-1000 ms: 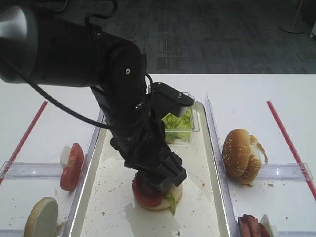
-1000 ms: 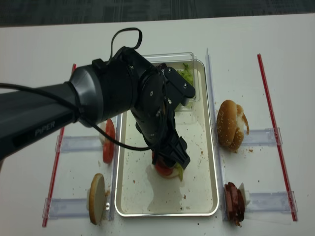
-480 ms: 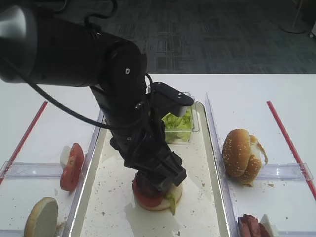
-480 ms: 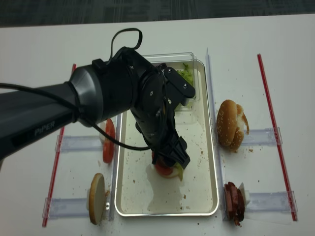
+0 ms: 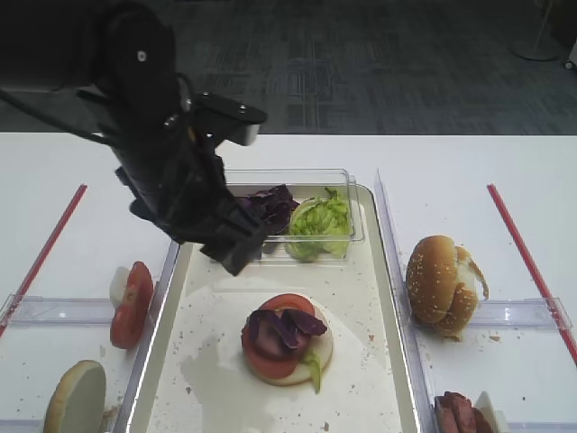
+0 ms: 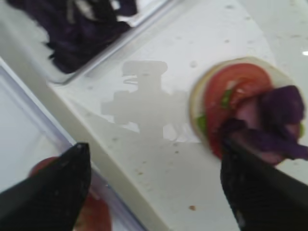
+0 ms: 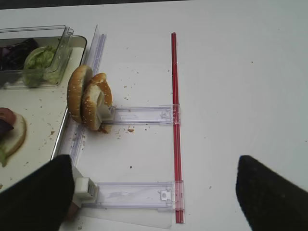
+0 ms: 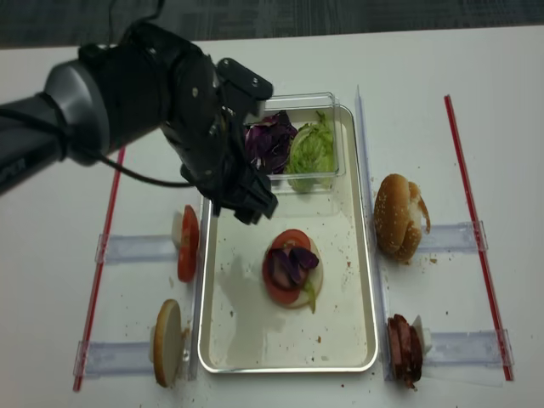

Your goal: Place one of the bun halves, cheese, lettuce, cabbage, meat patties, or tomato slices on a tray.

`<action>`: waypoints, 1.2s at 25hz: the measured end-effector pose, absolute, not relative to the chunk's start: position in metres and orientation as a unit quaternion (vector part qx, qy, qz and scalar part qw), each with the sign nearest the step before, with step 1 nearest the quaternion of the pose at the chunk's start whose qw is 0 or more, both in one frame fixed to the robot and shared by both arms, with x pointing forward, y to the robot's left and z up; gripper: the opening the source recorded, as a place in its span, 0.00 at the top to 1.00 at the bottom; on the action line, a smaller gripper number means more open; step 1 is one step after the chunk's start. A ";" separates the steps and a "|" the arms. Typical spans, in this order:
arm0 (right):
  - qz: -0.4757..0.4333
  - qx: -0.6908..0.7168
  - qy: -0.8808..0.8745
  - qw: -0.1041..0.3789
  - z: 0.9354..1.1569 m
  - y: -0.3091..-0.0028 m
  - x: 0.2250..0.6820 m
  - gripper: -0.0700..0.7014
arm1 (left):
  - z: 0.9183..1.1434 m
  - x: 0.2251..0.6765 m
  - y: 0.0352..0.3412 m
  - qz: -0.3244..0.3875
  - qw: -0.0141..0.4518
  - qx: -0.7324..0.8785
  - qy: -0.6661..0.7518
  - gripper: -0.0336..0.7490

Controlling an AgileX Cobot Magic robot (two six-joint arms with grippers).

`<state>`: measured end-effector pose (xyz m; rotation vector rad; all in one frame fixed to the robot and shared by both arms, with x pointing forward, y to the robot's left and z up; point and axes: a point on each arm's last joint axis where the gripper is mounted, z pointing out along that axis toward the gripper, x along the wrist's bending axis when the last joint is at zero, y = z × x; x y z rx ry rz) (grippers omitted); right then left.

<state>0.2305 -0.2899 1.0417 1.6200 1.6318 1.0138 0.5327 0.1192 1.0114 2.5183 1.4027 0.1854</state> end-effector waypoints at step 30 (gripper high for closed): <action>0.384 0.613 0.618 0.309 1.042 -0.290 0.230 0.01 | 1.017 0.575 0.311 0.103 0.055 0.710 0.695 0.30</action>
